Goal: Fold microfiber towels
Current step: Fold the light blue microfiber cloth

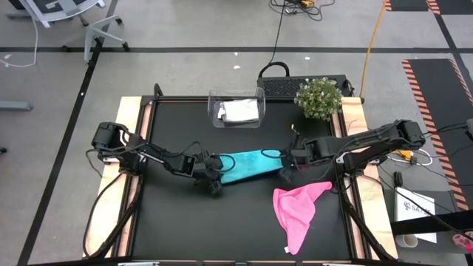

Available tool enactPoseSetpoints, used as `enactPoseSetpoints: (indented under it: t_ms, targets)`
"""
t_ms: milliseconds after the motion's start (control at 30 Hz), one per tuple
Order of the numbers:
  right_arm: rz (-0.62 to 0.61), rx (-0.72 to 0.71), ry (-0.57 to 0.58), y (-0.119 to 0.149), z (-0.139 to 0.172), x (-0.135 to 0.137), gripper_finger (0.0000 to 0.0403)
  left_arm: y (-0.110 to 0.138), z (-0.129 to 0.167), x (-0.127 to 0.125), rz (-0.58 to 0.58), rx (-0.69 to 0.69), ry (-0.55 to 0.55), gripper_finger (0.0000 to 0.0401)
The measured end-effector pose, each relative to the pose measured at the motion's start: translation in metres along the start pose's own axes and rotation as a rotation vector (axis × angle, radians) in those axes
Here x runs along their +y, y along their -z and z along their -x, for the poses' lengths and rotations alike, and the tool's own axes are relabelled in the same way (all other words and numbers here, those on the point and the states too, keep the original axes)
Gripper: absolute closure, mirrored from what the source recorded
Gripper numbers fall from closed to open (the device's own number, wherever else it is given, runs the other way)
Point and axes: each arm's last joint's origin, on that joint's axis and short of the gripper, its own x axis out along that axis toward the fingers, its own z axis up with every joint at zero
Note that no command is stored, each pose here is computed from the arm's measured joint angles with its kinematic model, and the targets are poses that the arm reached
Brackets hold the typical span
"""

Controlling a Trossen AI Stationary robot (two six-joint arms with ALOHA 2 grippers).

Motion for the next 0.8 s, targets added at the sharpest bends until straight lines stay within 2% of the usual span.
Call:
enactPoseSetpoints:
  t_ms: [233, 433, 667, 800]
  targets:
    - [0.002, 0.061, -0.026, 0.005, -0.006, 0.000, 0.0328, 0.000, 0.000, 0.000, 0.009, 0.000, 0.000, 0.0293]
    - [-0.002, 0.077, -0.069, 0.006, -0.001, -0.001, 0.0300, 0.000, 0.000, 0.000, 0.011, 0.000, 0.000, 0.0293]
    - [0.150, -0.188, -0.072, -0.016, -0.007, 0.011, 0.0292, 0.000, 0.000, 0.000, 0.008, -0.001, 0.000, 0.0293]
    - [0.151, -0.293, -0.120, -0.027, -0.023, 0.013, 0.0291, -0.001, 0.002, 0.000, 0.011, -0.013, 0.002, 0.0293]
